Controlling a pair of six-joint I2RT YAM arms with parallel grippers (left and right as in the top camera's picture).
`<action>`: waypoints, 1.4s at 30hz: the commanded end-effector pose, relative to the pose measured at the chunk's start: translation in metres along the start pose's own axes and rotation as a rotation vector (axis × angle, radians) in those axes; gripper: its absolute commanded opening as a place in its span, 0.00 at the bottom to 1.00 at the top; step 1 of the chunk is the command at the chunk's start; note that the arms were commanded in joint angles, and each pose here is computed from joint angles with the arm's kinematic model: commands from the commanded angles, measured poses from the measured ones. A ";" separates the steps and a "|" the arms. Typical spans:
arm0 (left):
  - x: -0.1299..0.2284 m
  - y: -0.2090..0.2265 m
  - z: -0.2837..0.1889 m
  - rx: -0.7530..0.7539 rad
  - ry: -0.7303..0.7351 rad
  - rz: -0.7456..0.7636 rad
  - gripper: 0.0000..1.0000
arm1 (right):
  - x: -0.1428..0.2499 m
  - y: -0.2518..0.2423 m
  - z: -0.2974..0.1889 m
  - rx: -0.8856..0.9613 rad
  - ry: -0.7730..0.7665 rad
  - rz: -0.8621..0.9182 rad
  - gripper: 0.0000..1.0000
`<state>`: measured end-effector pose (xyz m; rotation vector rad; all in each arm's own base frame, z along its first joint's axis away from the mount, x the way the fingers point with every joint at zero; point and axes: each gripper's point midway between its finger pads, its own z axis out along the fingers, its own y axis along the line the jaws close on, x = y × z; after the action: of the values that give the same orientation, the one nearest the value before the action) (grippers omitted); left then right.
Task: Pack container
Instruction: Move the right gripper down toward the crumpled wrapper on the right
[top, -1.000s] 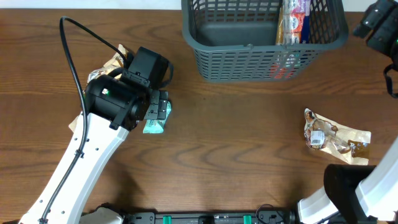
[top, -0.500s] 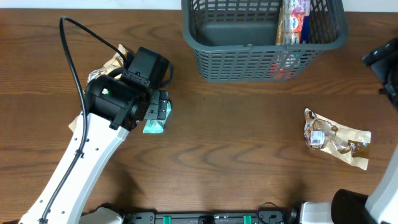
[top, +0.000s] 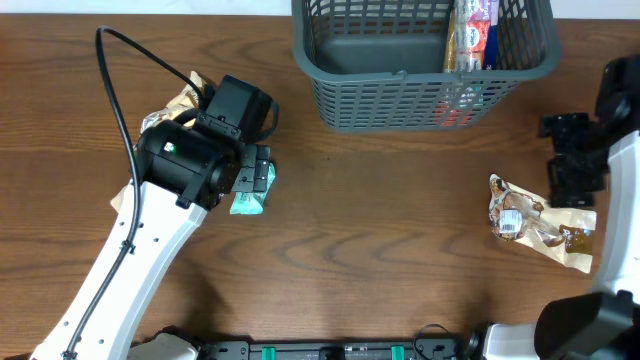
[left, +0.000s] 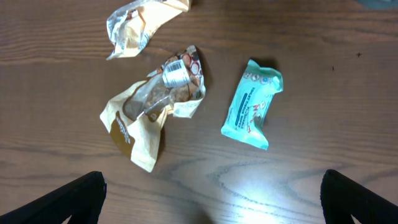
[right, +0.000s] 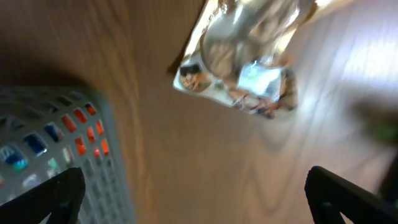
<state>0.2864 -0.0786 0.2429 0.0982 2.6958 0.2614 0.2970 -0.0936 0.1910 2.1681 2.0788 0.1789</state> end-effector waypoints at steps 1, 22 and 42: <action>-0.003 0.002 -0.003 -0.005 -0.008 -0.005 0.99 | 0.016 -0.011 0.024 0.021 0.131 0.194 0.99; -0.003 0.002 -0.003 -0.004 -0.009 -0.006 0.99 | -0.053 -0.096 0.033 0.099 -0.146 -0.053 0.99; -0.003 0.002 -0.003 -0.004 -0.009 -0.006 0.99 | -0.042 -0.103 0.115 -0.014 -0.060 0.187 0.99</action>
<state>0.2863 -0.0785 0.2429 0.0983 2.6962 0.2616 0.2150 -0.1375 0.0647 2.2211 1.9479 0.0914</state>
